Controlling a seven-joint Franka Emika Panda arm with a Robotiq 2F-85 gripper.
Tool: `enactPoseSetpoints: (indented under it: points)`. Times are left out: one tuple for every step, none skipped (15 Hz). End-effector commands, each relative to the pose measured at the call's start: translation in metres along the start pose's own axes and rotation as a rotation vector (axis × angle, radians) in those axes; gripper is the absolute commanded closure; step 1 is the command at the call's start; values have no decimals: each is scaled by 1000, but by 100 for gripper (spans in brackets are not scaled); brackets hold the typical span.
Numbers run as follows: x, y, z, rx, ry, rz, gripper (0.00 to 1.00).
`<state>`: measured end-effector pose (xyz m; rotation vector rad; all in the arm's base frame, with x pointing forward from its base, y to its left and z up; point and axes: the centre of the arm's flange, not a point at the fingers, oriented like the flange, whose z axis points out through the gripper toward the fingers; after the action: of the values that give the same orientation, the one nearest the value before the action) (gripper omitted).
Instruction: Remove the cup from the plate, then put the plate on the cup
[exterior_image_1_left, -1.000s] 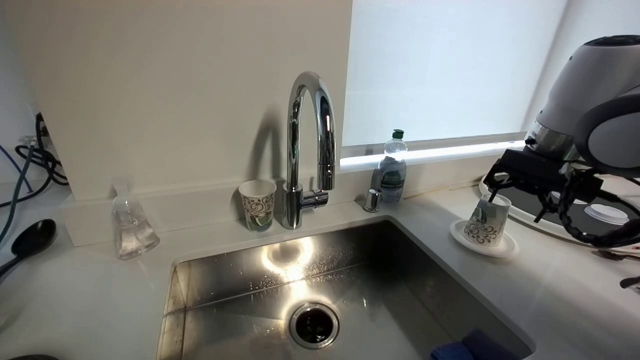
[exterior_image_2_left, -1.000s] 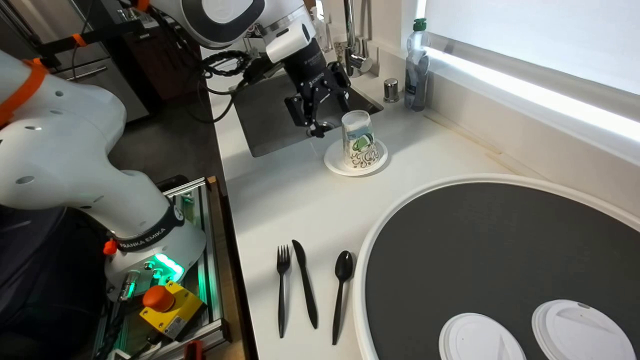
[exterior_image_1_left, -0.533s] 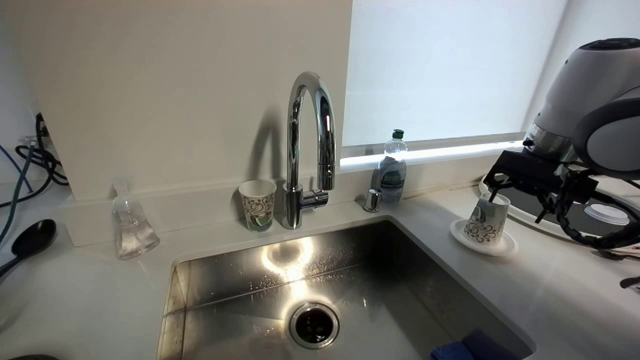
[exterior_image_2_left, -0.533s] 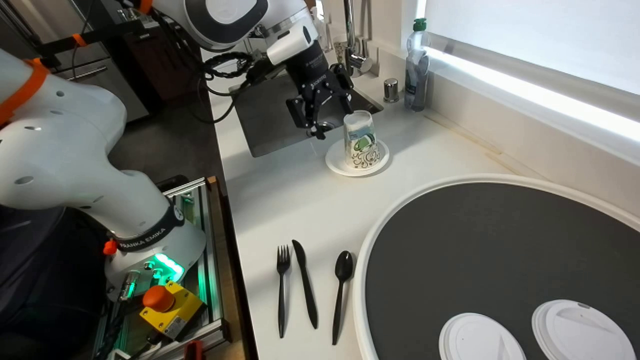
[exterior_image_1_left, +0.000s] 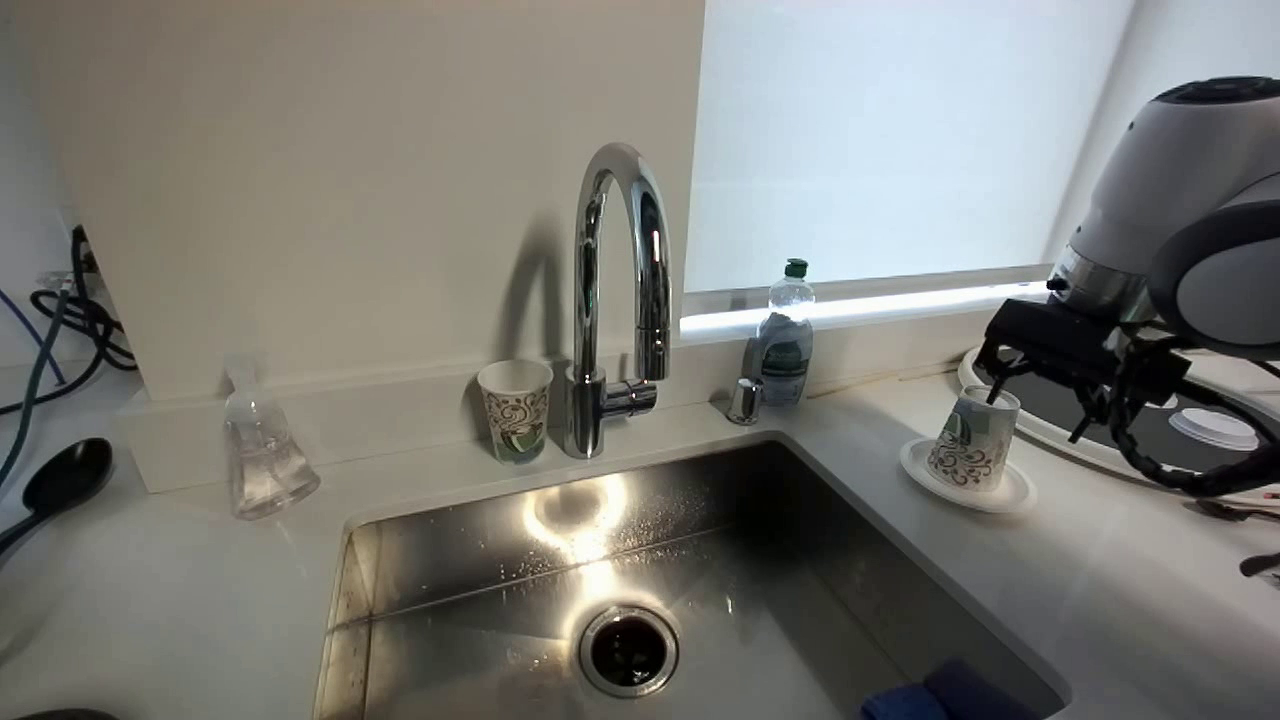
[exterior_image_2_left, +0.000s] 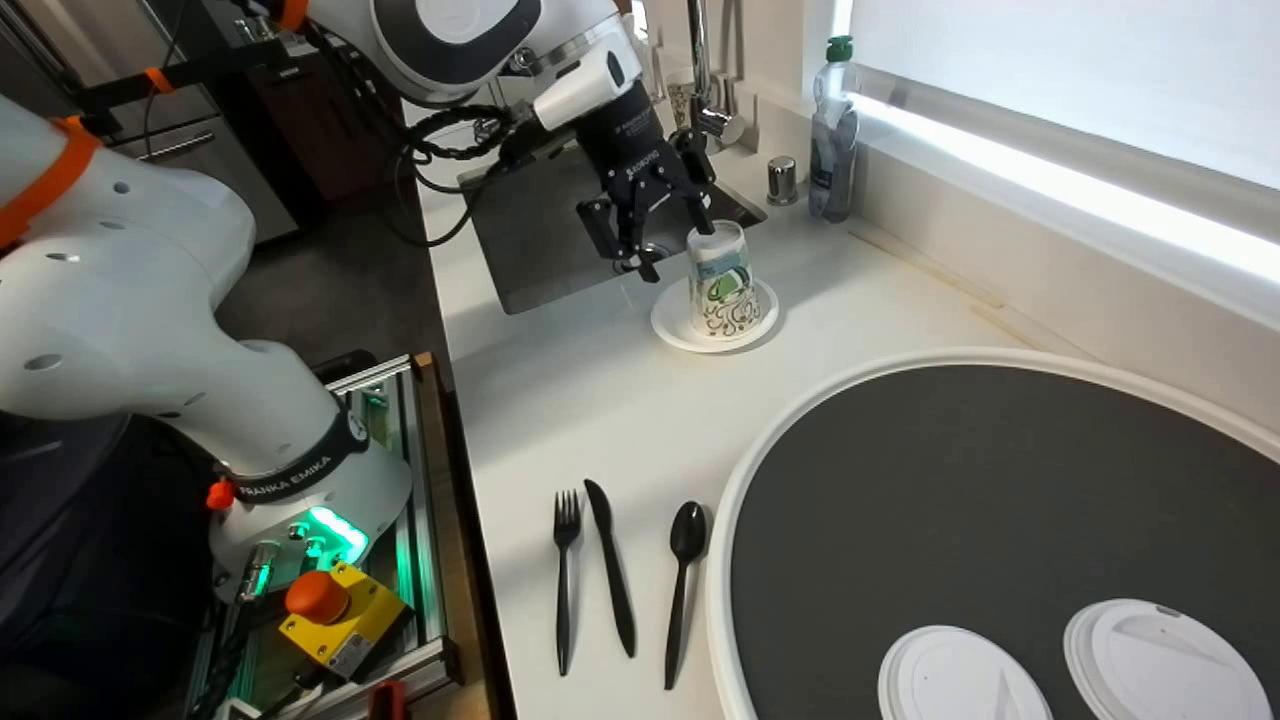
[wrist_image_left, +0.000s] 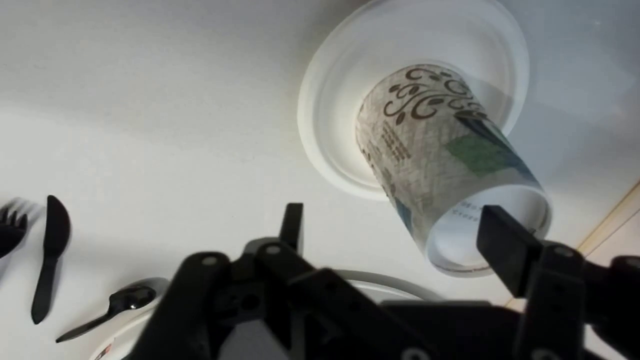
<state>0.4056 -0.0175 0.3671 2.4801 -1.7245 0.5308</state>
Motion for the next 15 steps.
enactPoseSetpoints:
  points:
    - [-3,-5,13,7,8,10,42]
    - [-4,-6,14,6,6,7,50]
    - [-4,-7,13,10,7,6,58]
    - [-3,-9,12,18,10,5,65]
    - [-3,-11,11,26,11,4,74]
    - [-3,-11,10,32,13,2,81]
    - [-3,-13,9,40,14,-2,88]
    - [-3,-14,8,45,15,-4,96]
    - [-3,-15,7,50,15,-6,100]
    - [-3,-16,7,50,15,-9,100]
    - [-3,-18,5,56,17,-12,100]
    - [-3,-20,2,63,20,-15,100]
    - [-4,-22,-1,70,22,-20,99]
    - [-4,-26,-6,79,26,-25,99]
    - [-4,-30,-11,90,32,-32,100]
